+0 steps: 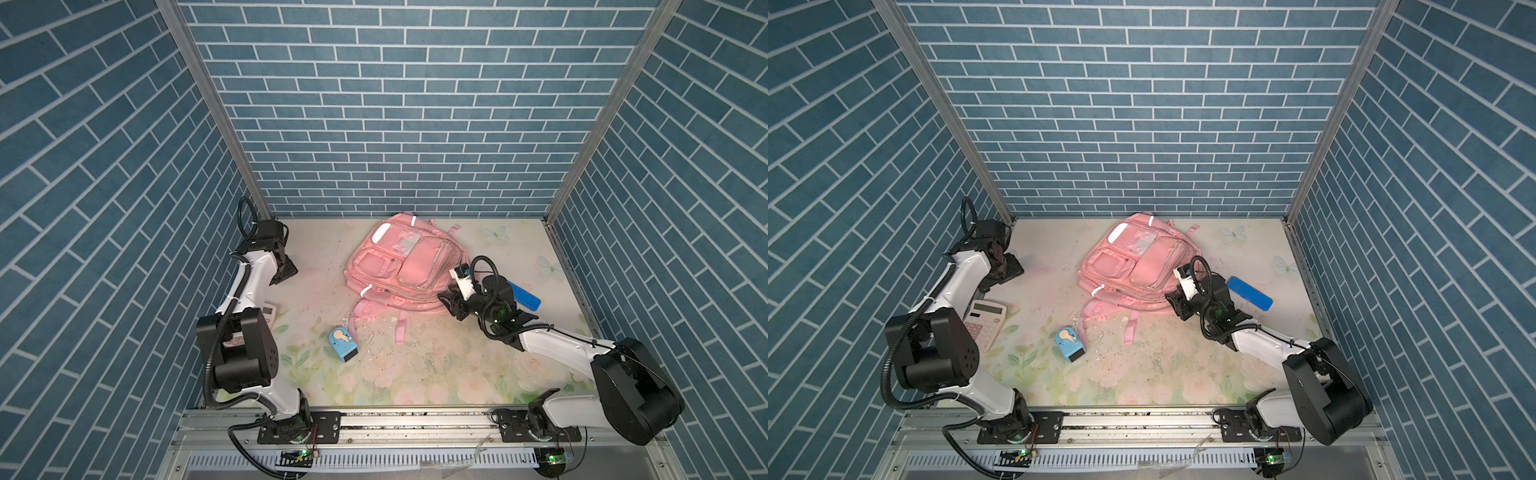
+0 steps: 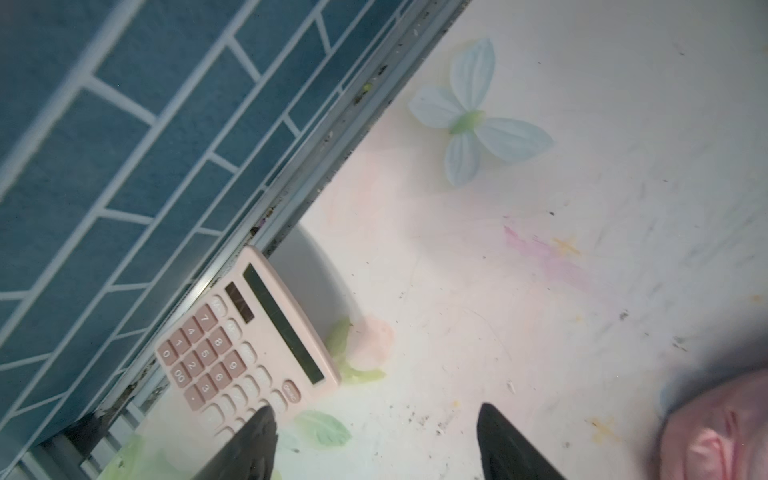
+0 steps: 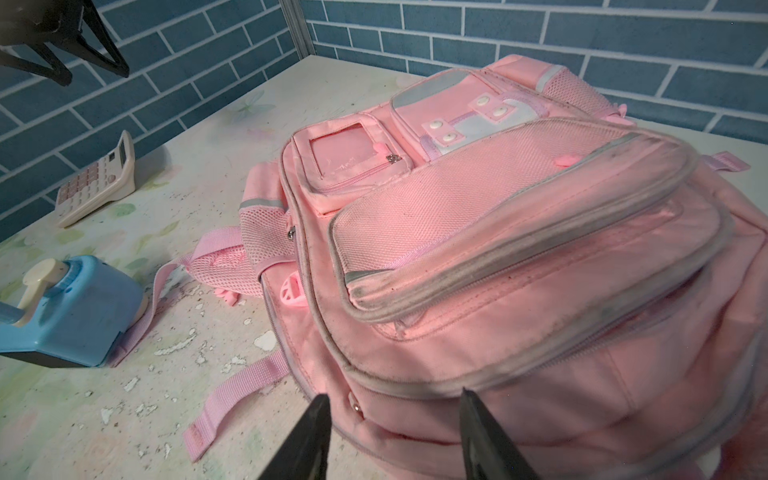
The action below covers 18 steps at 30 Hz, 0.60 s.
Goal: Pack the student bag
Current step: 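Move the left gripper to the pink calculator and grasp it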
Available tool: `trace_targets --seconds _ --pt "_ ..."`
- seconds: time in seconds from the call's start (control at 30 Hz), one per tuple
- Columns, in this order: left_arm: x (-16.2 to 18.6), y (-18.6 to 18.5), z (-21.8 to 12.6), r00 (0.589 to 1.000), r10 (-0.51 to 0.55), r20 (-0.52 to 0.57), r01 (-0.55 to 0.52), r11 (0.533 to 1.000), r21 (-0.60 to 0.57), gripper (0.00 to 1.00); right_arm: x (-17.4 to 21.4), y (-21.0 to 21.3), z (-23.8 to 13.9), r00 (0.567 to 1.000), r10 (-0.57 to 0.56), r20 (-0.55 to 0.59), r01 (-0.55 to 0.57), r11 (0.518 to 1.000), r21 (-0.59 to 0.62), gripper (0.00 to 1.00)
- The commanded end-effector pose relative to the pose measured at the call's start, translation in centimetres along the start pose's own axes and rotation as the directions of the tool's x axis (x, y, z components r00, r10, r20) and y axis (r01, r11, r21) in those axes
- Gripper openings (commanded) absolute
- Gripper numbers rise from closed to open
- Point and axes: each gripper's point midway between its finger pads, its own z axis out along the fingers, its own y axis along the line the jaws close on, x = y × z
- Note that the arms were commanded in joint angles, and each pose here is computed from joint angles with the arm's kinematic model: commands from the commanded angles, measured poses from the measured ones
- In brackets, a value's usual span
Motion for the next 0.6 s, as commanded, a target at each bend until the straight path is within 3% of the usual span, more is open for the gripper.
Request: trace_targets --seconds 0.0,0.13,0.57 --pt "-0.7 2.4 0.9 1.000 0.010 -0.024 -0.013 0.989 -0.150 0.75 -0.6 0.6 0.4 1.000 -0.029 -0.003 0.029 0.999 -0.043 0.50" --pt "-0.7 2.9 2.5 0.998 0.029 -0.063 -0.043 0.972 -0.230 0.71 0.1 0.8 0.8 1.000 -0.016 -0.013 0.015 0.998 -0.064 0.49" --pt "1.2 3.3 7.8 0.986 0.042 -0.160 -0.094 0.937 -0.336 0.62 1.2 0.8 2.3 0.996 -0.043 -0.078 0.035 0.994 -0.099 0.47"
